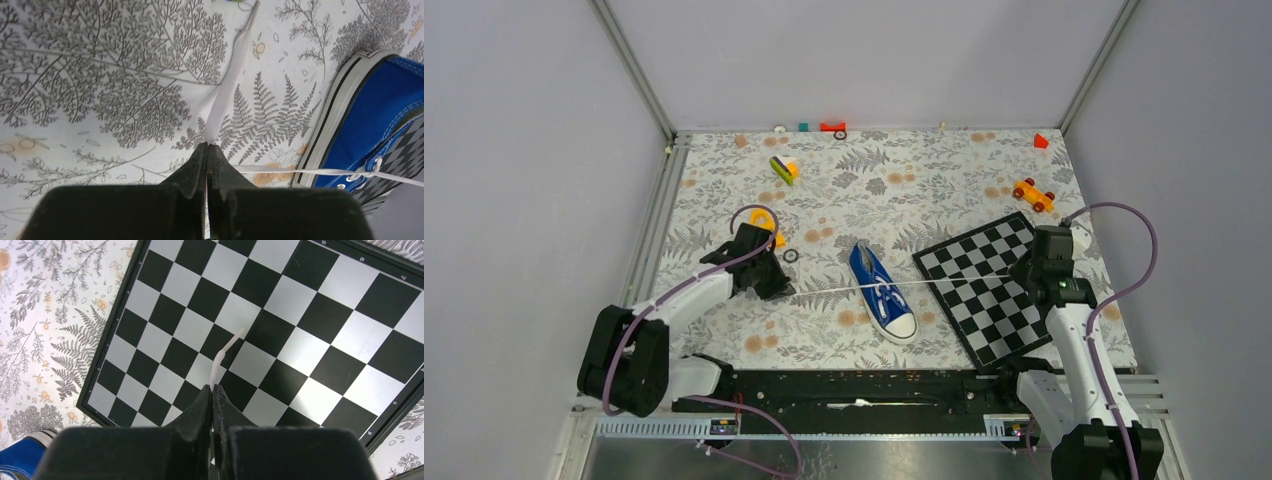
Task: Tie the shoes
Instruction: Tie the shoelace on the shoe.
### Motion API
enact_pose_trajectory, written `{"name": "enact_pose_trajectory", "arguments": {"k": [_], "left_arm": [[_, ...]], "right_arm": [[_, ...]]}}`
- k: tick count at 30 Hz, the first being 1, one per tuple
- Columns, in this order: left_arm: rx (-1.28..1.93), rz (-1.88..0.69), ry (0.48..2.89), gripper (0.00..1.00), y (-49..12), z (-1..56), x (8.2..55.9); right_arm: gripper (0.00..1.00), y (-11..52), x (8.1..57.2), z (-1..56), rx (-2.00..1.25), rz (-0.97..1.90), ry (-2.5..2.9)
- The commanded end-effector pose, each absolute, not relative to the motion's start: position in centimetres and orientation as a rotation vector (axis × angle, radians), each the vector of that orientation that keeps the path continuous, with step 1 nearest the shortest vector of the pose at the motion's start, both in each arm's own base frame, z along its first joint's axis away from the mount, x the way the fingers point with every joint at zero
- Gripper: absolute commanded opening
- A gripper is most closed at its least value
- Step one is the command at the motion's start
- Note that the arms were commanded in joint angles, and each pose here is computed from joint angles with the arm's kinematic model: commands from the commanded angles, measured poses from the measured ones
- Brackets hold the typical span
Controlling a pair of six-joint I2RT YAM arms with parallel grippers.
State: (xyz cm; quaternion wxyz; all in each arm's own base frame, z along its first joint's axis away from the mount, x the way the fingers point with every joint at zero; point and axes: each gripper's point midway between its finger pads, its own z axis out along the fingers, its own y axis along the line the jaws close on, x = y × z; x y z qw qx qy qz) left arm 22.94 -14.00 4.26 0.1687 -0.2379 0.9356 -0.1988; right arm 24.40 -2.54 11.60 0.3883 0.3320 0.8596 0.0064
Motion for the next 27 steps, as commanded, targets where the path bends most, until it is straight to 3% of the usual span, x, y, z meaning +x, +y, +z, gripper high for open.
{"name": "enact_pose_trajectory", "arguments": {"k": [1,13,20,24,25,27], "left_arm": [[-0.667,-0.566,2.59,0.0,-14.1,5.7,27.0],[-0.739,-0.562,2.592,0.0,-12.5,4.9,28.1],[-0.544,-0.627,2.661,0.0,-20.0,4.5,27.1],[-0.477,-0.638,2.691,0.0,-23.3,4.8,27.9],[-0.477,-0.635,2.694,0.0,-23.4,4.8,27.9],[-0.497,-0.6,2.697,0.0,-22.9,4.8,27.7]], "right_arm": [[0.0,-3.6,24.9,11.2,0.903,0.017,2.156],[0.0,-4.2,25.6,10.4,0.968,0.047,2.128],[0.0,-0.3,29.2,11.0,0.897,0.326,2.144],[0.0,1.6,29.2,10.6,0.754,0.271,2.263],[0.04,1.3,28.8,10.1,0.765,0.232,2.292],[0.47,0.1,27.9,9.6,0.779,0.135,2.325]]}}
